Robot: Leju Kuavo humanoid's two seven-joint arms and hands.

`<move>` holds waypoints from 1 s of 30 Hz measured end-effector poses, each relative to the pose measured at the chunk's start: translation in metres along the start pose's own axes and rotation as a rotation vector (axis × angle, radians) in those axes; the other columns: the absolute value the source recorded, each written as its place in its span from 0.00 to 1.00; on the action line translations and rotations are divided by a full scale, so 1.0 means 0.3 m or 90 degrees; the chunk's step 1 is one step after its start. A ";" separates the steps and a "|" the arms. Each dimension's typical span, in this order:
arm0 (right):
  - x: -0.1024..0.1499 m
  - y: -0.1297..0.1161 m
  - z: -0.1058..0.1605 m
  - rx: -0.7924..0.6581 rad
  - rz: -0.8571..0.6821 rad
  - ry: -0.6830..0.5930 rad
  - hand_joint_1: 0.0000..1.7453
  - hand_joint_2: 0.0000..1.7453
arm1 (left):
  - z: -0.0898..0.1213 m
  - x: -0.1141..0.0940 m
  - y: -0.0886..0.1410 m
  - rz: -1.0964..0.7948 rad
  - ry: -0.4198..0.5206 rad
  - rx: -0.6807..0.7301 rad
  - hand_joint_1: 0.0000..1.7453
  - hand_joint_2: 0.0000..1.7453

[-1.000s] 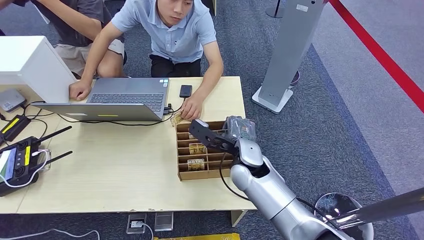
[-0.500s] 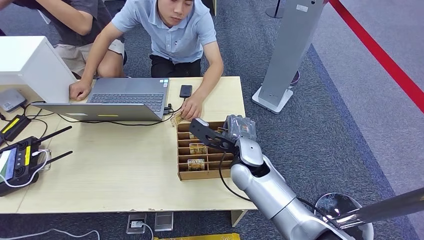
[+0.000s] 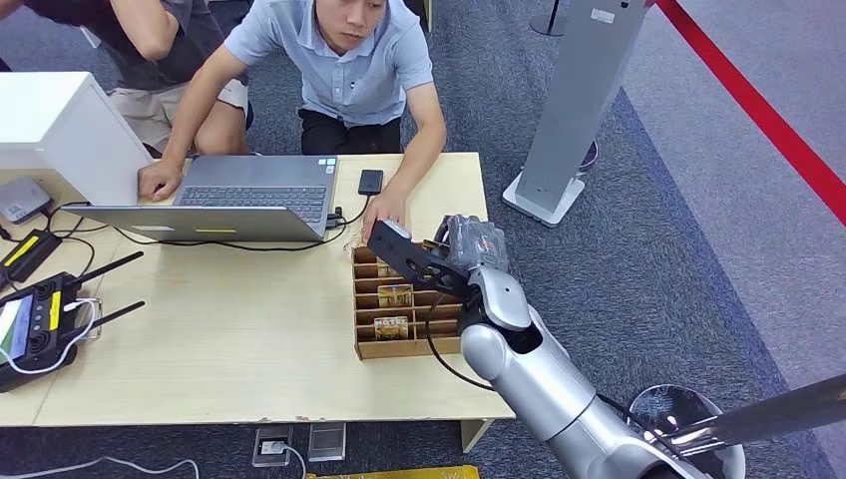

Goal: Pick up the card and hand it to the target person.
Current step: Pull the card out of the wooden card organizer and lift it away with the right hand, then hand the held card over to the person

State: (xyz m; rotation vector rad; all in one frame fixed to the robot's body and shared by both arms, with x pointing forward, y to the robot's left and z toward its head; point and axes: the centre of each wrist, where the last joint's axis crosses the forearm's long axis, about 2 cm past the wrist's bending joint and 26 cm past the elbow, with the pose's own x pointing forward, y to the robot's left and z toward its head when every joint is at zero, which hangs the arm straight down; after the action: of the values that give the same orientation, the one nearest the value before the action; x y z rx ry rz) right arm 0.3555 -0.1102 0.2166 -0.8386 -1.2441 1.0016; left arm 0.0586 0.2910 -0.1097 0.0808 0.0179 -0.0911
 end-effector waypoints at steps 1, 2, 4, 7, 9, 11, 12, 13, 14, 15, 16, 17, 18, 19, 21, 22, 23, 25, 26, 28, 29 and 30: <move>0.004 -0.013 0.004 -0.008 -0.007 -0.007 0.95 1.00 | 0.000 0.000 0.000 0.000 0.000 -0.001 0.00 1.00; 0.008 -0.024 0.008 -0.015 -0.012 -0.012 0.95 1.00 | 0.000 0.000 0.000 0.000 0.000 -0.001 0.00 1.00; 0.015 -0.046 0.010 -0.026 -0.018 -0.021 0.95 1.00 | 0.000 0.000 0.000 -0.002 -0.001 -0.003 0.00 1.00; 0.030 -0.088 -0.001 -0.040 -0.034 -0.036 0.95 1.00 | 0.000 0.000 -0.001 -0.007 -0.003 -0.004 0.00 1.00; 0.047 -0.124 -0.018 -0.049 -0.049 -0.052 0.95 1.00 | 0.000 0.001 -0.001 -0.012 -0.006 -0.005 0.00 1.00; 0.064 -0.155 -0.047 -0.053 -0.060 -0.077 0.95 1.00 | 0.001 0.003 -0.002 -0.018 -0.010 -0.007 0.00 1.00; 0.072 -0.167 -0.065 -0.051 -0.064 -0.093 0.95 1.00 | 0.001 0.004 -0.002 -0.021 -0.012 -0.009 0.00 1.00; 0.079 -0.176 -0.083 -0.046 -0.069 -0.110 0.95 1.00 | 0.001 0.005 -0.002 -0.025 -0.015 -0.011 0.00 1.00; 0.086 -0.182 -0.101 -0.040 -0.072 -0.127 0.95 1.00 | 0.001 0.006 -0.003 -0.028 -0.017 -0.012 0.00 1.00; 0.092 -0.185 -0.120 -0.032 -0.074 -0.143 0.95 1.00 | 0.001 0.006 -0.003 -0.031 -0.020 -0.013 0.00 1.00; 0.097 -0.187 -0.139 -0.023 -0.074 -0.157 0.95 1.00 | 0.001 0.007 -0.003 -0.034 -0.024 -0.014 0.00 1.00; 0.099 -0.188 -0.159 -0.013 -0.073 -0.167 0.95 1.00 | 0.001 0.007 -0.003 -0.036 -0.028 -0.014 0.00 1.00; 0.100 -0.189 -0.177 -0.003 -0.070 -0.174 0.95 1.00 | 0.001 0.007 -0.003 -0.036 -0.032 -0.014 0.00 1.00; 0.098 -0.189 -0.193 0.005 -0.067 -0.178 0.95 1.00 | 0.001 0.006 -0.003 -0.036 -0.037 -0.015 0.00 1.00; 0.091 -0.186 -0.220 0.014 -0.054 -0.176 0.95 1.00 | 0.001 0.006 -0.003 -0.034 -0.046 -0.015 0.00 1.00; 0.086 -0.183 -0.232 0.017 -0.047 -0.172 0.95 1.00 | 0.001 0.005 -0.003 -0.033 -0.049 -0.015 0.00 1.00; 0.081 -0.180 -0.242 0.017 -0.040 -0.168 0.95 1.00 | 0.001 0.005 -0.002 -0.033 -0.051 -0.015 0.00 1.00; 0.071 -0.174 -0.257 0.014 -0.023 -0.160 0.95 1.00 | 0.001 0.004 -0.001 -0.034 -0.053 -0.014 0.00 1.00; 0.069 -0.172 -0.262 0.011 -0.013 -0.157 0.95 1.00 | 0.001 0.004 0.000 -0.035 -0.052 -0.014 0.00 1.00; 0.065 -0.167 -0.269 0.006 0.006 -0.153 0.95 1.00 | 0.000 0.003 0.001 -0.035 -0.048 -0.014 0.00 1.00; 0.066 -0.166 -0.272 0.004 0.014 -0.152 0.95 1.00 | 0.000 0.003 0.002 -0.036 -0.046 -0.014 0.00 1.00; 0.066 -0.164 -0.275 0.003 0.022 -0.150 0.95 1.00 | 0.000 0.003 0.003 -0.036 -0.043 -0.014 0.00 1.00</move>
State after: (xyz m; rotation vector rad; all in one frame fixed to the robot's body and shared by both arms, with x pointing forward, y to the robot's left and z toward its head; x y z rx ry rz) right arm 0.4448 -0.1077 0.2567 -0.7559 -1.4286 1.1559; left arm 0.0595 0.2917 -0.1096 0.0558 -0.0470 -0.1503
